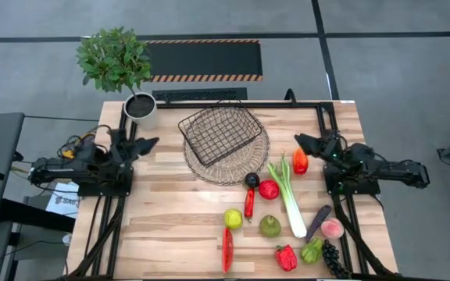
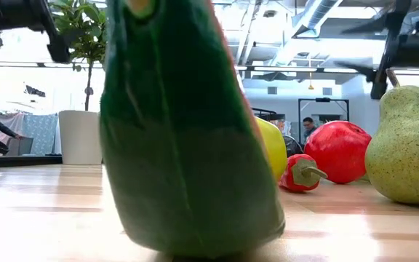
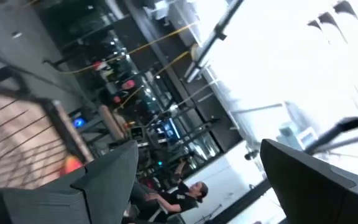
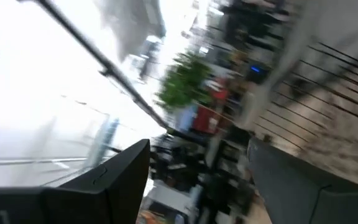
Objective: Build produce basket
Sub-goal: Put the red watermelon into the wire basket
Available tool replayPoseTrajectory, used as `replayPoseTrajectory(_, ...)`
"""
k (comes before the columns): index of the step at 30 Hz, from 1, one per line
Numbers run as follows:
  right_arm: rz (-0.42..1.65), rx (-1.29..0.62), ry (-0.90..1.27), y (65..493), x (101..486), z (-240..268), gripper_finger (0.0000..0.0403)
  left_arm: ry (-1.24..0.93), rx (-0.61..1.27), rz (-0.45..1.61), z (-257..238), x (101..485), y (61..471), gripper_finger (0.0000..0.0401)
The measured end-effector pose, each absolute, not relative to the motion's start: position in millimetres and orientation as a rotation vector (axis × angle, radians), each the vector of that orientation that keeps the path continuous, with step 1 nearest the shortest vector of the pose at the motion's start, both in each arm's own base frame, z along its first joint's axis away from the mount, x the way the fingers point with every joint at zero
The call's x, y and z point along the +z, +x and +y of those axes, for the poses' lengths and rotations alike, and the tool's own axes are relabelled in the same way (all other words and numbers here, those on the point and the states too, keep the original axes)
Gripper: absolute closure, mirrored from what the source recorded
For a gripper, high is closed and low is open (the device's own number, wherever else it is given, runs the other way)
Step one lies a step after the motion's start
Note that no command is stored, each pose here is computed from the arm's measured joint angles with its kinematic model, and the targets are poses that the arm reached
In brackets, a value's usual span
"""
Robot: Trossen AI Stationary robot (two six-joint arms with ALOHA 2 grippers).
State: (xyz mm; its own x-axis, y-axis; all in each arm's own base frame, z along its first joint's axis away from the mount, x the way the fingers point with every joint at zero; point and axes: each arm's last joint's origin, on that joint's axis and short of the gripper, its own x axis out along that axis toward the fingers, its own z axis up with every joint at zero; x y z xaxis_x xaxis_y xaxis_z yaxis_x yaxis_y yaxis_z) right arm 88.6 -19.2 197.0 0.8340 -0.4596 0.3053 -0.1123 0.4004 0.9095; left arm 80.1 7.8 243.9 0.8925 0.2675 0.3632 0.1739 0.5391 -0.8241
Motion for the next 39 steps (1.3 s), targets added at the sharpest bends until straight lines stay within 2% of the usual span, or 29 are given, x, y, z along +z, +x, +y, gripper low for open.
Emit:
replayPoseTrajectory(4,-0.609,-0.222,1.100,84.6,210.7,-18.9,0.0112,-0.927,0.049,-0.422,6.4,274.6,79.9,0.0076)
replayPoseTrajectory(9,-0.688,-0.179,1.080,73.5,240.4,-18.0,0.0112,-0.945,0.024,-0.255,3.8,313.7,93.2,0.0076)
replayPoseTrajectory(17,-0.764,-0.138,0.752,47.5,294.3,-12.9,0.0112,-0.814,-0.008,0.065,-1.0,366.1,126.3,0.0076)
replayPoseTrajectory(25,-0.726,-0.106,0.703,45.1,332.7,-10.6,0.0112,-0.753,-0.074,0.003,-2.0,415.6,133.2,0.0076)
replayPoseTrajectory(33,-0.524,-0.129,0.682,59.6,371.4,-9.2,0.0112,-0.753,-0.087,-0.036,-1.2,450.4,123.9,0.0076)
replayPoseTrajectory(36,-0.298,-0.184,0.702,73.0,385.5,-8.3,0.0112,-0.768,-0.059,0.035,-1.2,458.6,122.0,0.0076)
replayPoseTrajectory(39,0.034,-0.279,0.715,90.5,388.7,-6.3,0.0112,-0.772,-0.013,0.146,-1.2,462.5,118.7,0.0076)
